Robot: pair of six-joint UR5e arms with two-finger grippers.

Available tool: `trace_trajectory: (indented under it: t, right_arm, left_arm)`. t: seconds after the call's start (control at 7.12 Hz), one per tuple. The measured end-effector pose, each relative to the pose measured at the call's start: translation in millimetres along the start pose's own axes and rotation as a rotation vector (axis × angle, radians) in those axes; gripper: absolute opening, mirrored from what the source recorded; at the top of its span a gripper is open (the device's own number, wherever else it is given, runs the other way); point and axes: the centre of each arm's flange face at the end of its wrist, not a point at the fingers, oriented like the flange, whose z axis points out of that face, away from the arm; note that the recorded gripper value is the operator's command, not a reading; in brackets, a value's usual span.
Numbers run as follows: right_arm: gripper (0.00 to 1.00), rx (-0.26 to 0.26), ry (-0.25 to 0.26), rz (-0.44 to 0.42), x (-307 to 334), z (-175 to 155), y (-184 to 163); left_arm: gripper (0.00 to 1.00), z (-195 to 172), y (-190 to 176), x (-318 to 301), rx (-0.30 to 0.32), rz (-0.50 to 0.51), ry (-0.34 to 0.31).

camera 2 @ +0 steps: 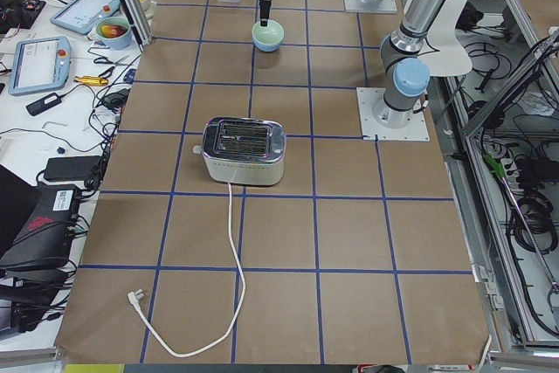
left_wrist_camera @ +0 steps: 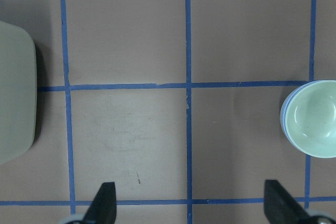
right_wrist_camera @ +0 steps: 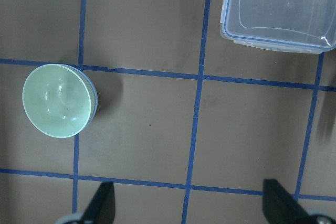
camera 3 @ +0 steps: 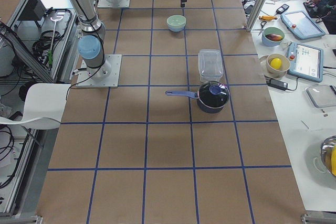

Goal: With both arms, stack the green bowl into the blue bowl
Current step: 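Open the right gripper and raise it away from the stacked bowls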

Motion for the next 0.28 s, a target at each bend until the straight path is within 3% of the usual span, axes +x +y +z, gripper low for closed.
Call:
trace_trajectory:
  t: [0.28]
  right_arm:
    - [1.0,-0.002,0.0,0.001,-0.1,0.9,-0.4]
  left_arm:
    - [1.0,-2.7,0.7,0.0,0.005,0.0,0.0]
